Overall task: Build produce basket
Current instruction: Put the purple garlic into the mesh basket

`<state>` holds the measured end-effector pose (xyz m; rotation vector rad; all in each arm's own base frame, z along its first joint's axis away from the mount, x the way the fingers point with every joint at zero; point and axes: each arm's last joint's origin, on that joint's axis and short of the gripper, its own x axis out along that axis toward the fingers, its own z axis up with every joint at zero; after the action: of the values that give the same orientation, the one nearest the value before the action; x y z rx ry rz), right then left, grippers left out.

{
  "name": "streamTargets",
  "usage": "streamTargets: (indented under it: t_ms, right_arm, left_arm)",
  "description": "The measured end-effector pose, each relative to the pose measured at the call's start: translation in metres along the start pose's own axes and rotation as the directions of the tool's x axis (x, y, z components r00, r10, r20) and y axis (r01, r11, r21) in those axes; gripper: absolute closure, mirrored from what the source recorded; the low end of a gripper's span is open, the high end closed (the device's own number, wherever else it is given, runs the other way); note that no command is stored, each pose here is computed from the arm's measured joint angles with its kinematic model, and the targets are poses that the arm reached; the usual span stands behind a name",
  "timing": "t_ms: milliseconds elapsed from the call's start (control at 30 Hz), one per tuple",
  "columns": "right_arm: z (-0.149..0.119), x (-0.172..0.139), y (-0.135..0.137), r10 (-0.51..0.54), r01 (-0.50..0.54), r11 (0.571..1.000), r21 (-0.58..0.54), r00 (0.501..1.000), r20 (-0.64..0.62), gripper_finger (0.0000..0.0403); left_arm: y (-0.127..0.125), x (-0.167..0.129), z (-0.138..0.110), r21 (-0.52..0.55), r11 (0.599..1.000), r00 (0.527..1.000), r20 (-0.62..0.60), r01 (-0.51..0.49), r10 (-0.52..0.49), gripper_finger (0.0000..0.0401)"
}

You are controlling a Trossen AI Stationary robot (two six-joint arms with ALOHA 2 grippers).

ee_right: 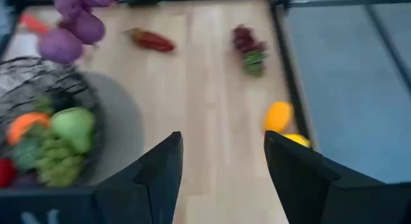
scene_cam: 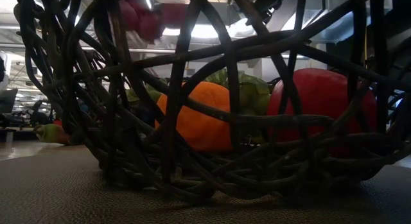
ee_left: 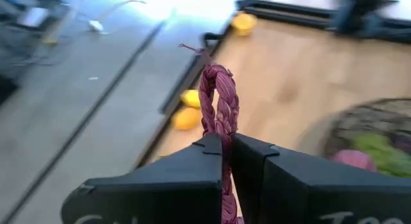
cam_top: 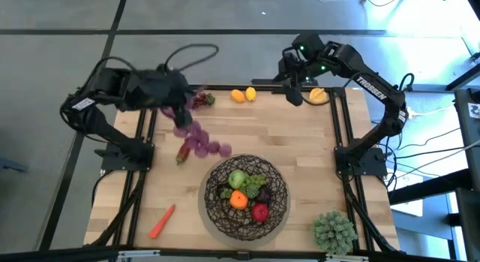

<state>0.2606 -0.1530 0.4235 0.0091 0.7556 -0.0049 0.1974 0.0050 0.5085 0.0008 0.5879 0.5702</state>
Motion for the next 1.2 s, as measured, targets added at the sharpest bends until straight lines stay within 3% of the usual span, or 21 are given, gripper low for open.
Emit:
streamTargets:
  t_ms: [267,433,567,700,867,1200]
  right_arm:
    - [0.009,0.003,0.034,0.088,-0.088,0.994,-0.071,0.996,-0.003,0.0192]
    - [0.012,-0.001,0.046,-0.002,0.000,0.996,-0.094,1.000,-0.014,0.0192]
    - [0.013,-0.004,0.053,-0.031,0.029,0.993,-0.116,0.999,-0.015,0.0192]
    - [0.014,-0.003,0.061,0.043,-0.045,0.988,-0.145,0.999,-0.015,0.0192]
    - [0.014,-0.001,0.073,0.176,-0.175,0.967,-0.183,0.984,-0.010,0.0192]
    - [0.007,0.000,0.093,0.246,-0.266,0.930,-0.254,0.963,-0.108,0.0192]
  left_arm:
    - [-0.059,-0.007,0.003,-0.084,0.972,0.975,0.065,0.218,-0.213,0.0401]
    - [-0.102,0.002,0.003,-0.059,0.954,0.954,0.074,0.295,-0.291,0.0401]
    - [-0.135,0.014,-0.002,-0.017,0.947,0.946,0.044,0.321,-0.320,0.0401]
    - [-0.161,0.023,-0.007,-0.002,0.940,0.940,0.026,0.341,-0.341,0.0401]
    - [-0.188,0.036,-0.014,-0.071,0.935,0.938,0.002,0.347,-0.347,0.0401]
    - [-0.227,0.056,-0.030,-0.233,0.917,0.939,-0.045,0.323,-0.342,0.0401]
